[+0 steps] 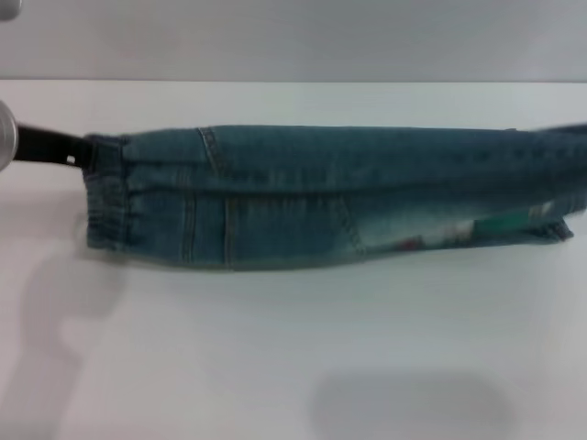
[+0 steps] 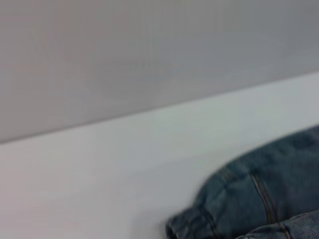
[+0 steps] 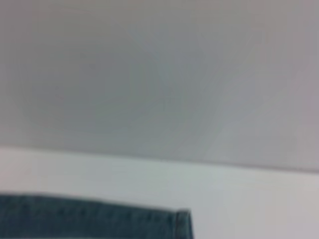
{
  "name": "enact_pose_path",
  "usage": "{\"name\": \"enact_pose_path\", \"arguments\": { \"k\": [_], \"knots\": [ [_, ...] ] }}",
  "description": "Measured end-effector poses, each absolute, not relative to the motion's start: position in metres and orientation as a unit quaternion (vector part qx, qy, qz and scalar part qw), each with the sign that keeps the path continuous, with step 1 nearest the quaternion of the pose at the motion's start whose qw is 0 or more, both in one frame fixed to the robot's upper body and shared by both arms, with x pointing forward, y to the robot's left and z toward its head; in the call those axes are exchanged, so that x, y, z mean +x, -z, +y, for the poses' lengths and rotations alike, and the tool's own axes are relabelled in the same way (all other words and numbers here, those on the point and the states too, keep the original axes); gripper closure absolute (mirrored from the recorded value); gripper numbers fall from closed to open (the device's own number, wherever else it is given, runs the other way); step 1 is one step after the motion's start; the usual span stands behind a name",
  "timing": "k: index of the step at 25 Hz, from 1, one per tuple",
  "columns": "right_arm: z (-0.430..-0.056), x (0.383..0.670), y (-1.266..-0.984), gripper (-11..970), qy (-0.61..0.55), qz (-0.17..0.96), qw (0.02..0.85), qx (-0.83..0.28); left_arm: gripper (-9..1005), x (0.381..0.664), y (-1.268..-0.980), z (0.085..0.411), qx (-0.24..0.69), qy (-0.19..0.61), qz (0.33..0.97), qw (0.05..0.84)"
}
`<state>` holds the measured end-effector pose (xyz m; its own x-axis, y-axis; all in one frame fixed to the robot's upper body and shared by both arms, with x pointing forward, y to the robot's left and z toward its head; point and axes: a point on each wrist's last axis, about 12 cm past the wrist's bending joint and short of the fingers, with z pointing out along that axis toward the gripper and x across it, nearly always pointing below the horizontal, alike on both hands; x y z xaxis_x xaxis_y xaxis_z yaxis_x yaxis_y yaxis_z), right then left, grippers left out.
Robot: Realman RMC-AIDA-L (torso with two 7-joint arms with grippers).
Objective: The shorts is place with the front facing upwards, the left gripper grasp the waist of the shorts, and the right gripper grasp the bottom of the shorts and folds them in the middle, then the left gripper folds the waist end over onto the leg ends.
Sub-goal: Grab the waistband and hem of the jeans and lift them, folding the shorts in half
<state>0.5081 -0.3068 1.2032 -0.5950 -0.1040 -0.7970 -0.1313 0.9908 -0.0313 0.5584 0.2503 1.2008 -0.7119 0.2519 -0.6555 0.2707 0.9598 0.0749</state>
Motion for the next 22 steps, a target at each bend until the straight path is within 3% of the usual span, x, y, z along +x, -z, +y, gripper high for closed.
{"name": "enact_pose_path", "arguments": {
  "k": [5, 22],
  "knots": [
    [-0.314, 0.519, -1.191, 960, -0.010, 0.872, 0.487, -0.041, 966, 0.566, -1.196, 0.249, 0.133, 0.018, 0.918, 0.373],
    [-0.306, 0.534, -1.159, 914, -0.012, 0.868, 0.493, -0.059, 970, 0.581, -1.192, 0.237, 0.141, 0.032, 0.910, 0.389]
  ]
}}
